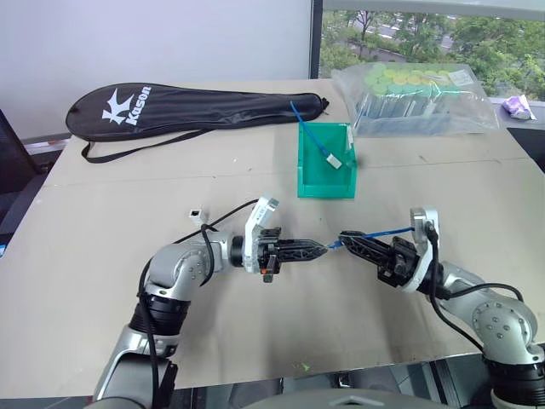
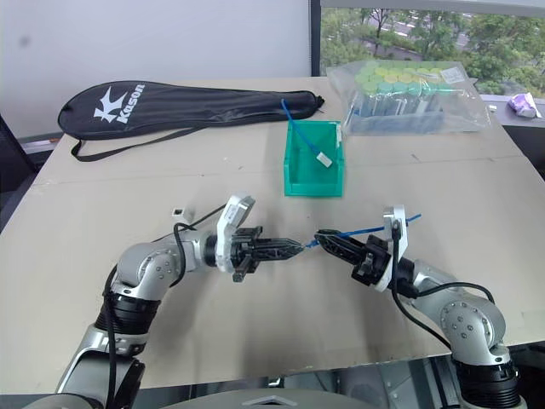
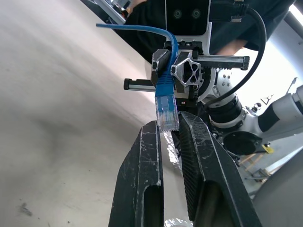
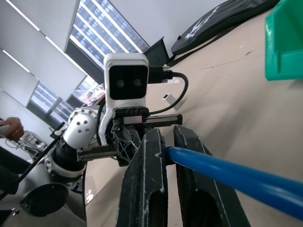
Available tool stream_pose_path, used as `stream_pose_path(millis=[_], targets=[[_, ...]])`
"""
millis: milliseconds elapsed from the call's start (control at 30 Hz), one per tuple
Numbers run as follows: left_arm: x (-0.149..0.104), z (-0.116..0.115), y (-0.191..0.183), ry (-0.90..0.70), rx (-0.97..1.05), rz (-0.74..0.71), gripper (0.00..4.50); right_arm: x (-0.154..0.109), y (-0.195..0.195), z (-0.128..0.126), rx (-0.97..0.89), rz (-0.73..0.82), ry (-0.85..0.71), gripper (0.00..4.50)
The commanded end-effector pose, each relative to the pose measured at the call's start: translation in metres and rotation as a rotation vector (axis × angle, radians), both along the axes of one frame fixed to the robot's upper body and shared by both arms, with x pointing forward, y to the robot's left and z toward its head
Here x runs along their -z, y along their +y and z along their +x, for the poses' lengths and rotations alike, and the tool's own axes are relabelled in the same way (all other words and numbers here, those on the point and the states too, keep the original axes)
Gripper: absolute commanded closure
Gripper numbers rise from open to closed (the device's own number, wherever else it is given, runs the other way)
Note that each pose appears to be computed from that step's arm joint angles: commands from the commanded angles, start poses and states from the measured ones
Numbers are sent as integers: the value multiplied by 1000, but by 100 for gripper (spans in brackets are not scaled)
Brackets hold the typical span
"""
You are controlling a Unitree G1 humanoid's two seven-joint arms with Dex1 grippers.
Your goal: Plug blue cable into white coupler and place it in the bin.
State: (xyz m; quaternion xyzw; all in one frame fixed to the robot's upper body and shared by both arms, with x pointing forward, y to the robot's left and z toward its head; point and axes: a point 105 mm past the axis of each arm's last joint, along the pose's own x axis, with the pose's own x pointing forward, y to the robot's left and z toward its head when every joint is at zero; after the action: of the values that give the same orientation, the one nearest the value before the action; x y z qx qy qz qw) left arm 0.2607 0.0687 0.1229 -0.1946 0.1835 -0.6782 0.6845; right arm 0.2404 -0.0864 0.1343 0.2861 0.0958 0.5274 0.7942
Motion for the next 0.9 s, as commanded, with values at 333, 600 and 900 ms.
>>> stream_pose_path(millis=[333,600,900], targets=[[1,-35,17,-187,-138,99,179,-25,-2,7,-63,29,-81,450],[-12,-44,54,-559,-756,249,179,-32,-8,26,-30,-22,-189,450],[9,-52,145,-629,-1509,601,179,-38,9,30,-84,-66,-328,450]])
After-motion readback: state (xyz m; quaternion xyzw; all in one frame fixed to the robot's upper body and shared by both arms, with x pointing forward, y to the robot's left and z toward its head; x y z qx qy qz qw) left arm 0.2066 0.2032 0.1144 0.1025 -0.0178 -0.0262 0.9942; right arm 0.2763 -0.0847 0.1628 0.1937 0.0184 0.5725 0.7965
